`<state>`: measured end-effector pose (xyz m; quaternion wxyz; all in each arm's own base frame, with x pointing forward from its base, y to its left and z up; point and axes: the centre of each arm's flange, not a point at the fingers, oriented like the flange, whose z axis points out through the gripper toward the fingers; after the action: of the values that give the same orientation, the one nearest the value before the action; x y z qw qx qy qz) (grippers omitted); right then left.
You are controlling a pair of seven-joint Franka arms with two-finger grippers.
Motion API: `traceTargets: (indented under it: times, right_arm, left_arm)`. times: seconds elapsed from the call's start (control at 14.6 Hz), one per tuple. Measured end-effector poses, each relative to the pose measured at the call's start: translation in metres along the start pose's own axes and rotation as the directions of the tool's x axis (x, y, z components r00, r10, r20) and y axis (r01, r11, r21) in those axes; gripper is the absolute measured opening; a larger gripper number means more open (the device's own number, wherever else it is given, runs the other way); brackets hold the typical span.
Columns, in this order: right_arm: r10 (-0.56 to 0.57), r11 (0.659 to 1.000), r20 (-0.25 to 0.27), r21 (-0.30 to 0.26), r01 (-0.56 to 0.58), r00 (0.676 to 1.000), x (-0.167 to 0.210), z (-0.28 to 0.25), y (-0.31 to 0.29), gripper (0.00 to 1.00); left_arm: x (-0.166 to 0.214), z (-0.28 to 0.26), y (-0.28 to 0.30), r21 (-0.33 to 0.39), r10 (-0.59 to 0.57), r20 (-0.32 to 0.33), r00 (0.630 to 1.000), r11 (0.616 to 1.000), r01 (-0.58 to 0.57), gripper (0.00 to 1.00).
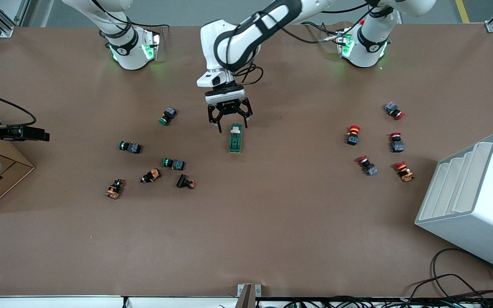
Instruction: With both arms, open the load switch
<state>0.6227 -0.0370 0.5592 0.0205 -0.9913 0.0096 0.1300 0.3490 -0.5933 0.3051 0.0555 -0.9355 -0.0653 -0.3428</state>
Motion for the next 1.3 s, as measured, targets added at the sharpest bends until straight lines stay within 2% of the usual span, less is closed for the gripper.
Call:
traceTargets:
  times: [0.21,0.48,0.75,0.96,1.3]
  right_arm:
    - [-0.031,0.999,-0.066,-0.019,0.03,0.997,-0.009,-0.003,-0.021,1.0]
    - [-0.059,0.998,-0.089,-0.042,0.055,0.994,-0.043,-0.012,-0.026,1.0]
    - [-0.048,0.998,-0.095,-0.043,0.044,0.994,-0.076,-0.035,-0.013,1.0]
    - [-0.047,0.998,-0.114,-0.042,0.043,0.992,-0.1,-0.049,-0.012,1.0]
    - [-0.052,0.998,-0.153,-0.042,0.046,0.987,-0.133,-0.065,-0.013,1.0]
  left_arm:
    - [0.086,-0.018,-0.027,0.009,-0.002,0.095,0.995,1.0,0.001,1.0]
    - [0.175,-0.021,-0.066,-0.003,-0.043,0.205,0.978,0.999,0.045,1.0]
    - [0.236,-0.031,-0.111,-0.007,-0.087,0.287,0.954,0.996,0.093,1.0]
    - [0.271,-0.035,-0.159,0.053,-0.065,0.356,0.932,0.997,0.05,1.0]
    - [0.345,-0.055,-0.243,0.062,0.001,0.483,0.876,0.997,-0.035,1.0]
